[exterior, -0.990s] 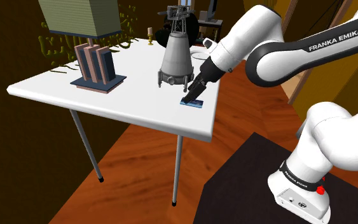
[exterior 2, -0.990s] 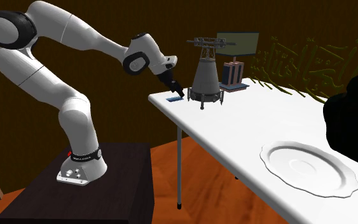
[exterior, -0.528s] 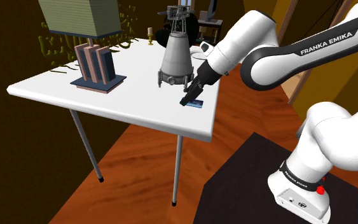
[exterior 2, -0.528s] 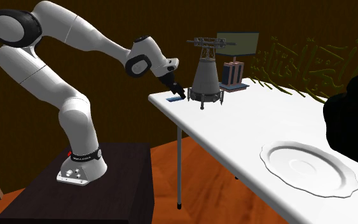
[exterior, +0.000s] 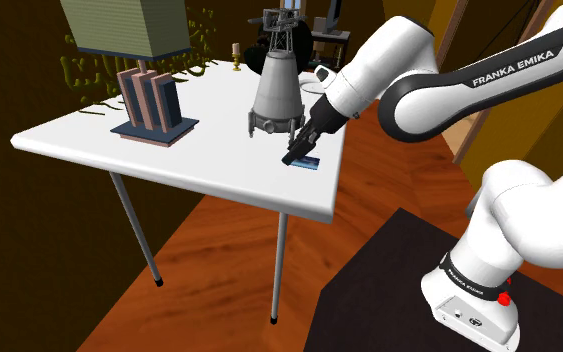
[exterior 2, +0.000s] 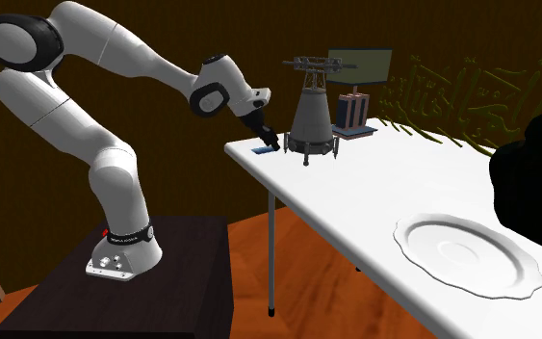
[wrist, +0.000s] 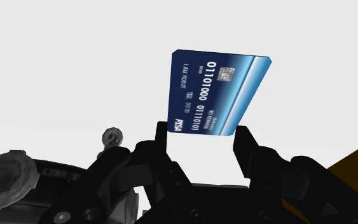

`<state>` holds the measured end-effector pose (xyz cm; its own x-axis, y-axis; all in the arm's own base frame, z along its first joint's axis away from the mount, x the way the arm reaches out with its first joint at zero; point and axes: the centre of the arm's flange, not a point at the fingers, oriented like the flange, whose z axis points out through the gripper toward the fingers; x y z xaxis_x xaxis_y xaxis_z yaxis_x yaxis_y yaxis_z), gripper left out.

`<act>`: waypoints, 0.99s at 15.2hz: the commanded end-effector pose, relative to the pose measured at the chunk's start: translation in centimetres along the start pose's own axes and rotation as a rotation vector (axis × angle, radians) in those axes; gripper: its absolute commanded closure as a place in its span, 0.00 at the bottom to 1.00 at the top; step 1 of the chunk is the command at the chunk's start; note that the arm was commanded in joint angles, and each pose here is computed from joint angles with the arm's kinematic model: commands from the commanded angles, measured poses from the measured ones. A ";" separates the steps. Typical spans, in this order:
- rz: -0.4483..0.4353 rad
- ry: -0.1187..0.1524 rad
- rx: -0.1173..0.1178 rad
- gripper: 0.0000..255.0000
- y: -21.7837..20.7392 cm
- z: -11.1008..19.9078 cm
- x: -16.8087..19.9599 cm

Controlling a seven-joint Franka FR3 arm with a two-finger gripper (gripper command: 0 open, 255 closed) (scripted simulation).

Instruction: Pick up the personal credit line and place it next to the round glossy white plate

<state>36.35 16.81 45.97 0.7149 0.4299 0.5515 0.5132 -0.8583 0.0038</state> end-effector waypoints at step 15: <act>0.000 0.000 0.000 1.00 0.0 -4.8 3.2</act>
<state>36.41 16.87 51.18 0.7148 0.4299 0.5516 0.5133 -0.8582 0.0037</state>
